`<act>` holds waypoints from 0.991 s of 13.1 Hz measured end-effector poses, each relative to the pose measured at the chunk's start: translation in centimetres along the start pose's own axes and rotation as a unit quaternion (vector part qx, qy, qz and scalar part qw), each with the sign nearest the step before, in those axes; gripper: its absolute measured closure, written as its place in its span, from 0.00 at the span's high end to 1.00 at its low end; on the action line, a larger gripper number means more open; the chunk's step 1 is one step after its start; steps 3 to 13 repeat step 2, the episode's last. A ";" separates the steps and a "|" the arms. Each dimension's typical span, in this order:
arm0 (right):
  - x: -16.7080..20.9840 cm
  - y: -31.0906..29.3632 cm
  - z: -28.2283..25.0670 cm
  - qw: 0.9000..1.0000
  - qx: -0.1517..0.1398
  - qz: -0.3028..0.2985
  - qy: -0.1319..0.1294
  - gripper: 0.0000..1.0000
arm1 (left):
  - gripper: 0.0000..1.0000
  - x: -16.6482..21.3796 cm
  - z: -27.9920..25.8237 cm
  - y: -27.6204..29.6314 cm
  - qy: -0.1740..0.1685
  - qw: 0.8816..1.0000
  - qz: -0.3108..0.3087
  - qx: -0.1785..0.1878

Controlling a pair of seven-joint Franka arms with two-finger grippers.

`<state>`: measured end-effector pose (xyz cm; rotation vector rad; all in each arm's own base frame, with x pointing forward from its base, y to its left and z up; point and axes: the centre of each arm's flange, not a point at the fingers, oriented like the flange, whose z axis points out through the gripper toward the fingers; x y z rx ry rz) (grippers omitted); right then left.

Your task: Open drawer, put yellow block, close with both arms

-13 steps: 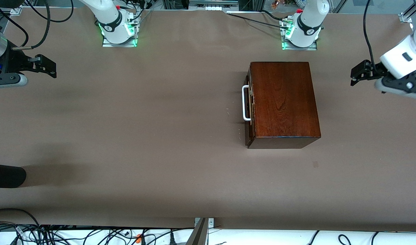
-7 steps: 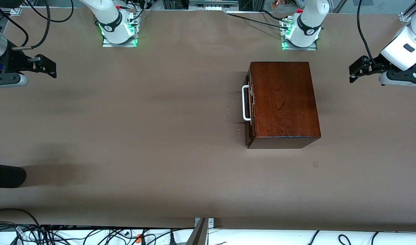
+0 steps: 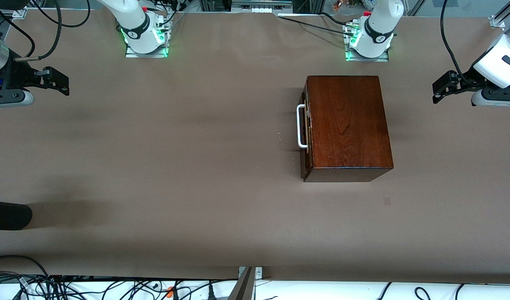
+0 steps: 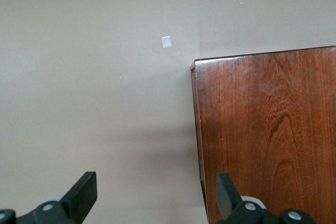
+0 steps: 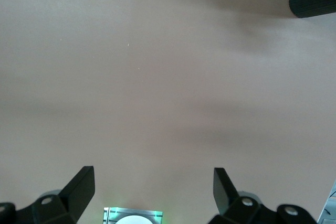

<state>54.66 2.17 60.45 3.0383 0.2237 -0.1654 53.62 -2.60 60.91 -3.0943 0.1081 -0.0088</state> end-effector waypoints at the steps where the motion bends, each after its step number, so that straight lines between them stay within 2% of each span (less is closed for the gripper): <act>1: 0.0 0.0 0.0 1.000 0.000 0.000 0.000 1.00 | 1.00 0.0 0.0 0.0 0.000 1.000 0.000 0.000; 13: 0.0 0.0 0.0 1.000 0.000 0.000 0.000 1.00 | 1.00 0.0 0.0 0.1 0.000 1.000 0.000 0.000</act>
